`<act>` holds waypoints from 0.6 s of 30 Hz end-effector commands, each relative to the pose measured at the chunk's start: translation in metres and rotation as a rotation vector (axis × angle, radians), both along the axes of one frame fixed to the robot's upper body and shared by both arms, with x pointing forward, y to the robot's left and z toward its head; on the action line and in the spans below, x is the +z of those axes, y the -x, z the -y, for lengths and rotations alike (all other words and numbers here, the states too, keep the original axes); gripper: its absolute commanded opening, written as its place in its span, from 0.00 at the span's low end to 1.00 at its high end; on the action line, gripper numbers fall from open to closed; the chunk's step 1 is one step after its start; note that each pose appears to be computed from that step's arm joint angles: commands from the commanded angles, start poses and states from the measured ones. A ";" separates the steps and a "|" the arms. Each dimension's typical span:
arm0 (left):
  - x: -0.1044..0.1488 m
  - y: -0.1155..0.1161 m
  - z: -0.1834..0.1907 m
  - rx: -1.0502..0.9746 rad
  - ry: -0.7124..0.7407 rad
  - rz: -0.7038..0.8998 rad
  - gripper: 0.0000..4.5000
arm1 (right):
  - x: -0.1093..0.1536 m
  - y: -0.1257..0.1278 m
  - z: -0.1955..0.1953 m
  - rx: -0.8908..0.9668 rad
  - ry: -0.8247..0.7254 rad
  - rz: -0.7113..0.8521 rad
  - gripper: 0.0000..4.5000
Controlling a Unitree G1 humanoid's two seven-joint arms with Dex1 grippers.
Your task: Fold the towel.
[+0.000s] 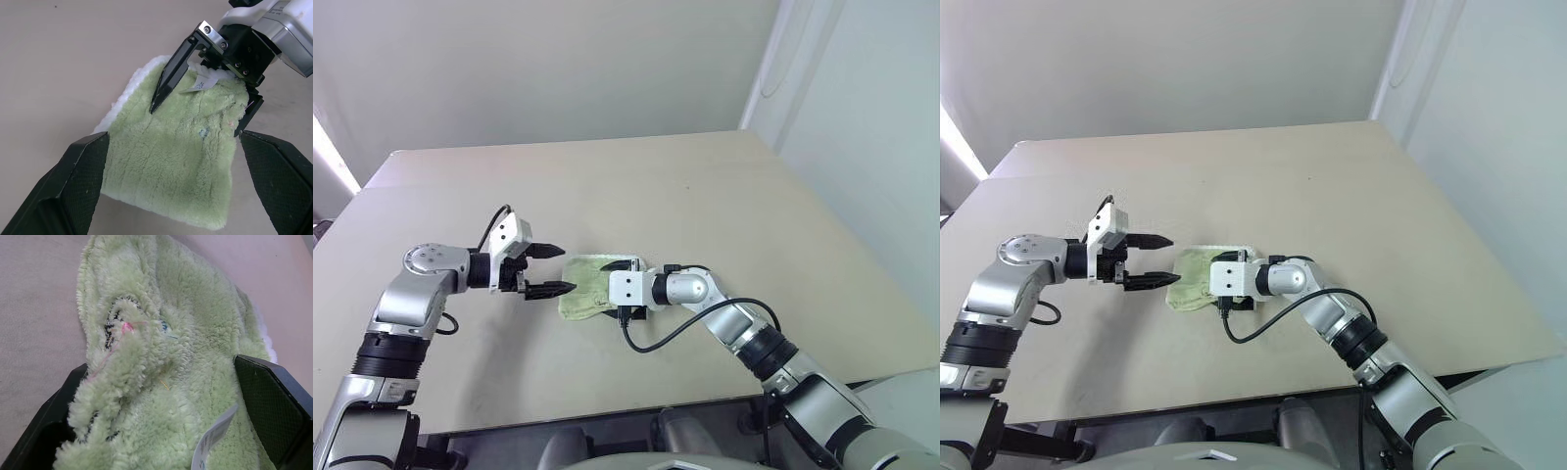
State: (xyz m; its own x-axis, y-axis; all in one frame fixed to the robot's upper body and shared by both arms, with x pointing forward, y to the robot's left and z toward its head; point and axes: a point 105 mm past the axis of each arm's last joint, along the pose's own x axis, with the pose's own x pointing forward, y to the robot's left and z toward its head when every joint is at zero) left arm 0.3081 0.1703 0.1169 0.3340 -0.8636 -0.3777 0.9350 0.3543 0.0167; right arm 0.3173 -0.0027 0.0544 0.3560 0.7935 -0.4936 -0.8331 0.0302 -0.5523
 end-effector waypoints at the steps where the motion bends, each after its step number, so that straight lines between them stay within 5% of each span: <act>1: 0.018 -0.002 0.008 -0.033 0.001 0.059 0.99 | 0.006 -0.009 0.008 -0.038 0.010 0.036 0.95; 7: 0.020 -0.005 0.007 -0.026 -0.003 0.063 0.99 | 0.004 -0.006 0.004 -0.033 0.015 0.037 0.95; 14: 0.018 -0.007 0.004 -0.021 -0.012 0.062 1.00 | 0.008 -0.014 0.004 -0.084 0.001 0.062 0.41; 18: 0.016 -0.009 0.001 -0.013 -0.013 0.062 1.00 | 0.016 -0.021 0.008 -0.121 -0.016 0.089 0.28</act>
State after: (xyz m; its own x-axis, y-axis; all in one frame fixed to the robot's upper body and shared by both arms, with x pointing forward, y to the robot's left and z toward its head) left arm 0.3123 0.1677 0.1205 0.3289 -0.8648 -0.3793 0.9382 0.3449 0.0273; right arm 0.3230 -0.0043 0.0509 0.4158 0.7602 -0.4992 -0.8158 0.0693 -0.5741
